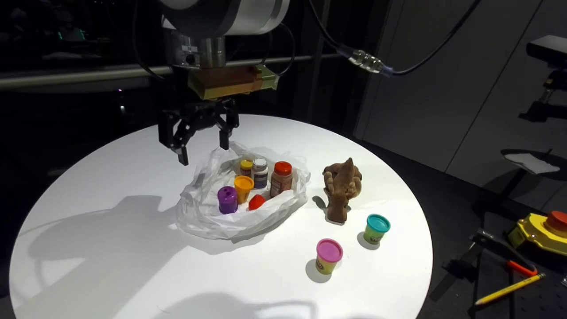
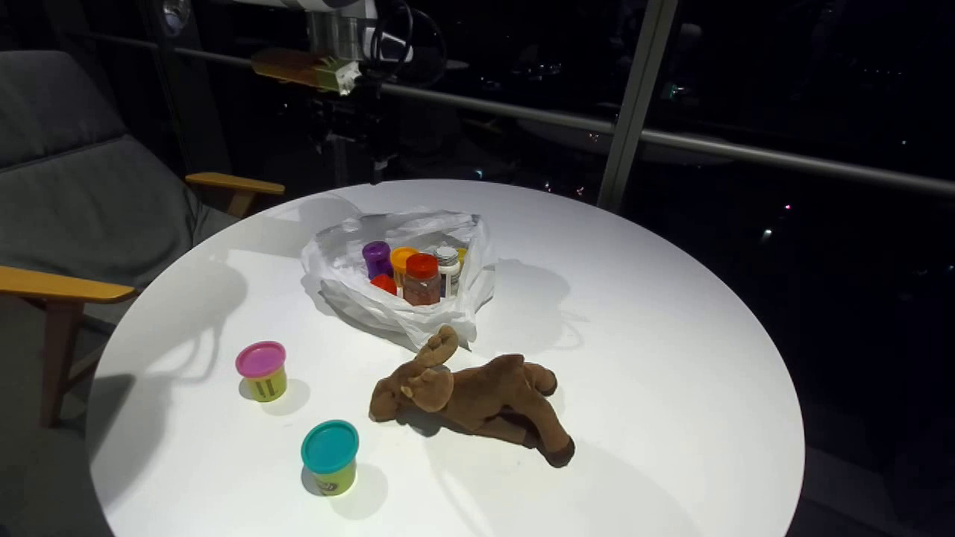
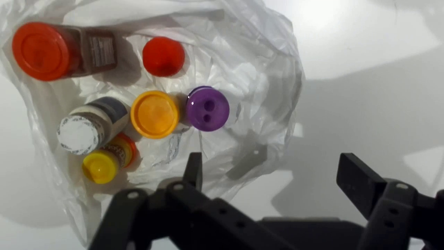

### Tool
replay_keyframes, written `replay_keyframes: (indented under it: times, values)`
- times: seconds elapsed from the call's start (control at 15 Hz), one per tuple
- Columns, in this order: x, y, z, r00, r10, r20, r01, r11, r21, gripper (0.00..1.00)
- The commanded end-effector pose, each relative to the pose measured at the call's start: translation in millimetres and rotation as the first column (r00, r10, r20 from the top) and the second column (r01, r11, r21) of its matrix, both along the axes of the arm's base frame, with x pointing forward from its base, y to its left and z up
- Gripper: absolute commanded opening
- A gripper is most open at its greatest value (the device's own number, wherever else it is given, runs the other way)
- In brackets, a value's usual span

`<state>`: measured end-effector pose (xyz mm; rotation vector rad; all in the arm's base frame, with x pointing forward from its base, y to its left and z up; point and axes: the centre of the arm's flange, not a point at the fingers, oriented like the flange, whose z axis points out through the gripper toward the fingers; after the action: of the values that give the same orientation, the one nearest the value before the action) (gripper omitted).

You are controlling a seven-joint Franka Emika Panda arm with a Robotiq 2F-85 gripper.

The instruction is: Put all the objects on the table in the white plastic bag

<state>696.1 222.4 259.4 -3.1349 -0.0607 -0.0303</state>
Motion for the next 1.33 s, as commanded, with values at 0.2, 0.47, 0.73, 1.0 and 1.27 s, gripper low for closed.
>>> replay_keyframes:
  times: [0.2,0.47,0.73,1.0,1.27]
  values:
    - [-106,-29,-21,0.980,-0.197,0.021,0.197,0.980,0.022,1.00]
    - [-146,-55,-48,0.947,-0.320,0.020,0.320,0.947,-0.030,1.00]
    - [-195,-93,-66,0.941,-0.338,-0.026,0.337,0.940,-0.046,1.00]
    - [-256,-126,-82,0.951,-0.304,-0.063,0.303,0.953,-0.027,1.00]
    - [-281,-138,-93,0.952,-0.305,0.020,0.302,0.949,0.094,1.00]
